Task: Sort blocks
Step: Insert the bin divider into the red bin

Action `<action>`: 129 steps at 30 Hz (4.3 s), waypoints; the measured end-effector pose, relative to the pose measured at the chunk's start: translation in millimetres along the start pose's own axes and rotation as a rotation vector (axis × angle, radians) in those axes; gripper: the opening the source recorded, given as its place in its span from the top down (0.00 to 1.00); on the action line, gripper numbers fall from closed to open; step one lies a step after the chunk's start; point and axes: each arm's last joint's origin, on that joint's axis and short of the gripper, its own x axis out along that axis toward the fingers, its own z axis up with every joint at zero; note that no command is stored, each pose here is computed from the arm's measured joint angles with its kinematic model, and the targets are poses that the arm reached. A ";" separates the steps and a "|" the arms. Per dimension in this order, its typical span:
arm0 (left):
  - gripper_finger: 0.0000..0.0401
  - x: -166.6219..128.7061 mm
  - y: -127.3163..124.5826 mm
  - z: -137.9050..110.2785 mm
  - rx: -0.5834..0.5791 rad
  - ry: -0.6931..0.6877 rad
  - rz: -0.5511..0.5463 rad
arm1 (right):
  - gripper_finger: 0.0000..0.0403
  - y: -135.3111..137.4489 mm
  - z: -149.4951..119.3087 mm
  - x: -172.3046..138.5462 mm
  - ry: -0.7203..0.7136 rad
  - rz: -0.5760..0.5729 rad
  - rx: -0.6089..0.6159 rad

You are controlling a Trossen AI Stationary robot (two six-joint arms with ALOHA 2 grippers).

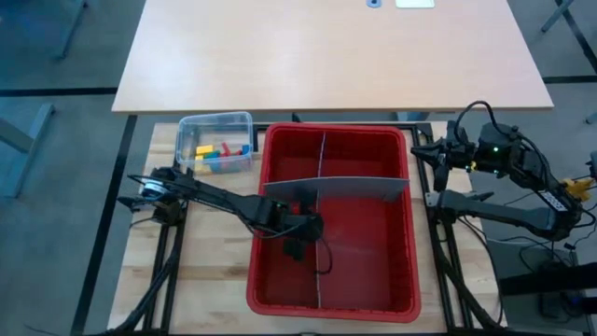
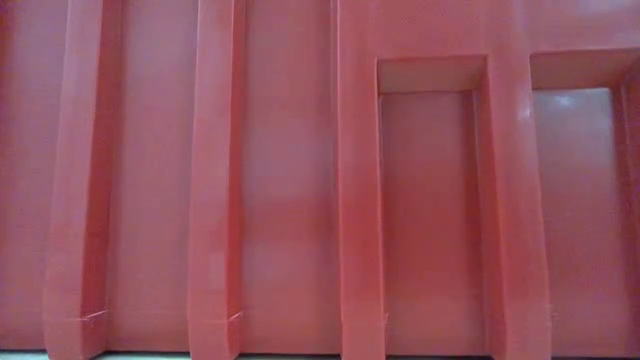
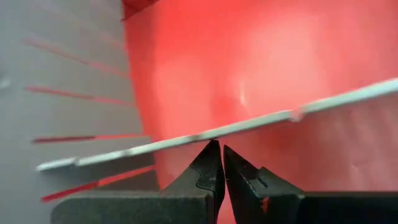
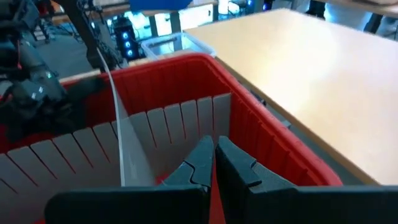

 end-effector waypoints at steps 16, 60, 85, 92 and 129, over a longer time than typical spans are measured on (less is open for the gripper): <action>1.00 15.6 24.5 -8.3 -0.102 0.057 0.095 | 1.00 0.2 -1.3 -0.2 0.012 0.007 0.010; 1.00 -115.9 78.2 -6.6 -0.356 -0.303 0.368 | 1.00 -0.1 -1.7 -0.1 0.017 -0.004 -0.009; 1.00 -64.3 105.2 8.3 -0.663 -0.398 0.464 | 1.00 -1.4 -2.0 -2.5 -0.009 -0.055 0.025; 1.00 -55.6 100.5 4.0 -0.690 -0.375 0.452 | 1.00 -1.4 -2.0 -2.5 -0.009 -0.056 0.020; 1.00 -39.3 89.9 -9.0 -0.740 -0.366 0.389 | 1.00 -1.4 2.5 -2.4 -0.054 -0.060 0.014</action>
